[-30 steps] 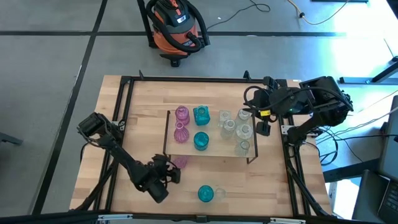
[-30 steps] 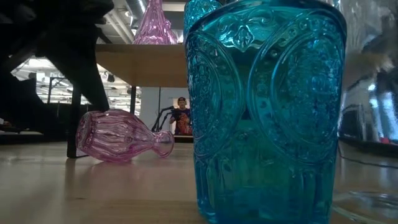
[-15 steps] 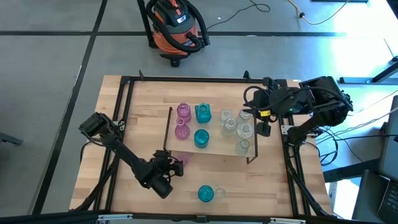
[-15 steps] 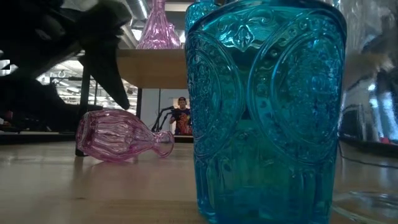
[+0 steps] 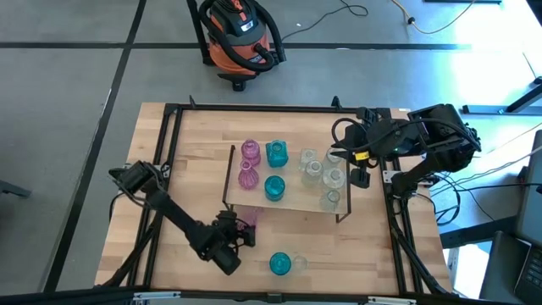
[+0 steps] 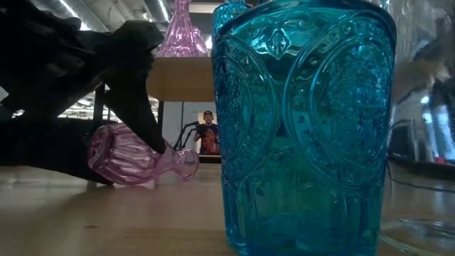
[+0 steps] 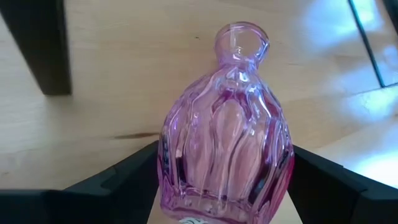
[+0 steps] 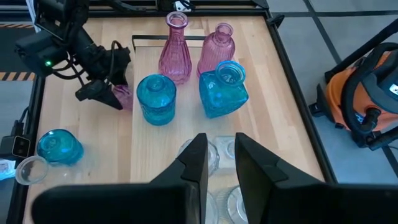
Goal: Sort vases onto shelf
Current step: Put the violet vase on the shelf aligned with the other violet vase
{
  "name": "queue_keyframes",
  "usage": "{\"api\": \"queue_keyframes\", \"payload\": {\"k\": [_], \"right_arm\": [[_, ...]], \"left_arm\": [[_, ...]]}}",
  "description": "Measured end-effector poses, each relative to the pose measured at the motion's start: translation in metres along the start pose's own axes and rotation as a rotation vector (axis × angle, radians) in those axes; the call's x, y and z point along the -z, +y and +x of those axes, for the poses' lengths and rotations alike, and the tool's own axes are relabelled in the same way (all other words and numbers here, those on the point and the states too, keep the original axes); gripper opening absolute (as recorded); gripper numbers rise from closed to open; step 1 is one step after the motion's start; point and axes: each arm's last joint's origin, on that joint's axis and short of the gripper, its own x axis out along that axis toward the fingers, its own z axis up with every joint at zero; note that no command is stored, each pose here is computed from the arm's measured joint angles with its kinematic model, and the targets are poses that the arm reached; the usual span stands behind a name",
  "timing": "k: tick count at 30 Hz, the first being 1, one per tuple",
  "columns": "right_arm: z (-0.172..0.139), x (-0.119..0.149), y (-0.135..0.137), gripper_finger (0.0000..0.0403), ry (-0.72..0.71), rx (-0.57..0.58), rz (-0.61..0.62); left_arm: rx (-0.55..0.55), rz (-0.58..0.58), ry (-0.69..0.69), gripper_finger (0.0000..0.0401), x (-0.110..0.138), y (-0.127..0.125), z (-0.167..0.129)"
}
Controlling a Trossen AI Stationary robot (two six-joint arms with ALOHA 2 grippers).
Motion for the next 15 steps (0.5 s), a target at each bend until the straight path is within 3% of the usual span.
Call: {"api": "queue_keyframes", "payload": {"k": [7, 12, 15], "right_arm": [[0.0, 0.0, 0.0, 0.0062, 0.0, -0.003, 0.001], [0.0, 0.0, 0.0, 0.0062, 0.001, -0.004, 0.009], [0.0, 0.0, 0.001, 0.0062, 0.006, -0.026, 0.026]], "left_arm": [[0.027, 0.007, 0.006, 0.0302, 0.008, 0.002, -0.002], [0.04, -0.024, 0.027, 0.0268, 0.011, 0.002, -0.005], [0.062, -0.048, 0.05, 0.0267, 0.015, 0.001, -0.01]]}}
